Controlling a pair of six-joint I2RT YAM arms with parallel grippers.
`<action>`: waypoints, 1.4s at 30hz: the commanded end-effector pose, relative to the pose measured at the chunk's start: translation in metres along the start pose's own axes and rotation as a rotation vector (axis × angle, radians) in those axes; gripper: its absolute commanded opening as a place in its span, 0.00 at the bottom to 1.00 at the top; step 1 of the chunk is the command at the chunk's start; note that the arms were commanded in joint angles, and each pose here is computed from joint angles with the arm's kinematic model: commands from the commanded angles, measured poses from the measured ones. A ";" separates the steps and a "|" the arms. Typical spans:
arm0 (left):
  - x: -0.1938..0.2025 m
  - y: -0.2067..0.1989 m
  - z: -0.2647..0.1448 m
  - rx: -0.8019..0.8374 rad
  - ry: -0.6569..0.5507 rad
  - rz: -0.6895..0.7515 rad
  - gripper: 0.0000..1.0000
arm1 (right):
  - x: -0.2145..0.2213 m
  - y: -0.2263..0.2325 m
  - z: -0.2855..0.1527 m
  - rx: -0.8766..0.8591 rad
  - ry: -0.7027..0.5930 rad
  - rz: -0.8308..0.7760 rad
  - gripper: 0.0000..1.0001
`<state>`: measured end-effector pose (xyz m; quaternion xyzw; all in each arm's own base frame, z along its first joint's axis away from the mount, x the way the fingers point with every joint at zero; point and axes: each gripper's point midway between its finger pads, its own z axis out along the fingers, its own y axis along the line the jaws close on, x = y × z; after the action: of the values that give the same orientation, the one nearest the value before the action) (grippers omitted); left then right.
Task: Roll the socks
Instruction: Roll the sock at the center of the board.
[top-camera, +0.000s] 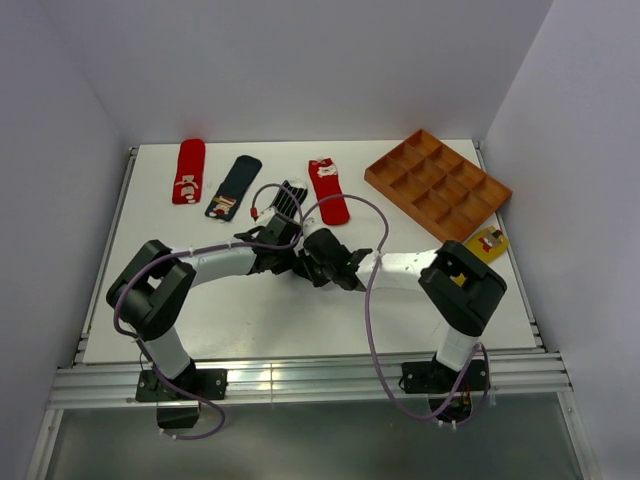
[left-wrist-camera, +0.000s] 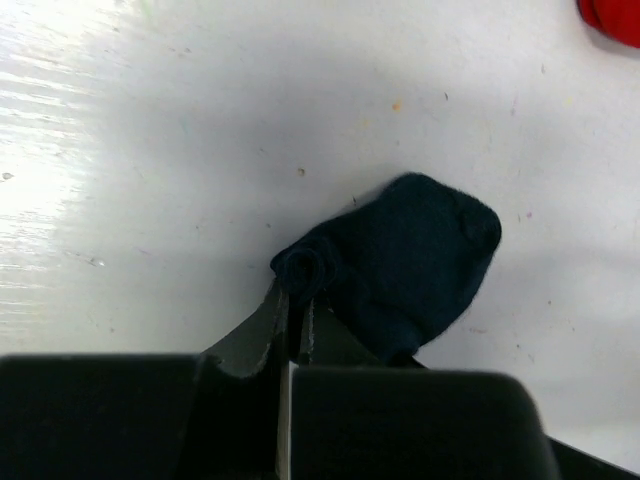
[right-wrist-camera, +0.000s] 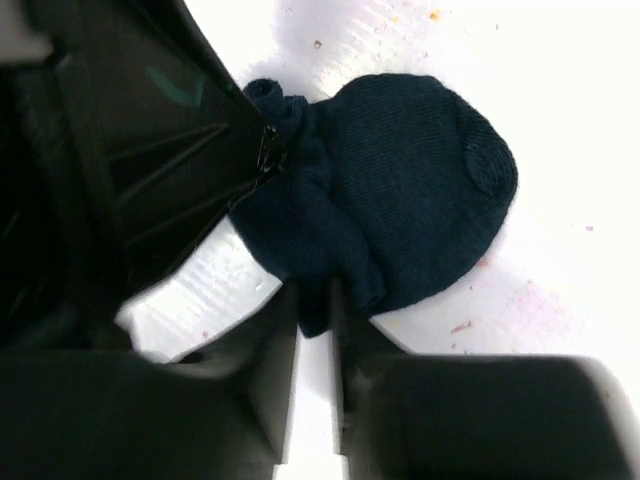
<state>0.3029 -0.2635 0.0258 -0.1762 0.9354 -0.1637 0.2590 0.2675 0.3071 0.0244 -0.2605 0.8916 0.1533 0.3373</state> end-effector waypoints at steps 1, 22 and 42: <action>0.003 -0.013 -0.004 0.028 0.013 0.068 0.00 | 0.022 -0.007 0.012 0.061 0.095 -0.070 0.17; -0.046 -0.004 -0.045 0.087 -0.176 -0.086 0.64 | -0.004 0.025 -0.018 -0.631 0.272 0.803 0.00; -0.004 -0.012 -0.015 0.163 -0.014 -0.106 0.61 | 0.018 -0.004 -0.003 -0.743 0.290 1.112 0.00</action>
<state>0.2996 -0.2587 0.0448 -0.2042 0.9099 -0.2314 0.2771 0.2607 0.3054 0.0312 0.0788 0.8083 0.5835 0.0008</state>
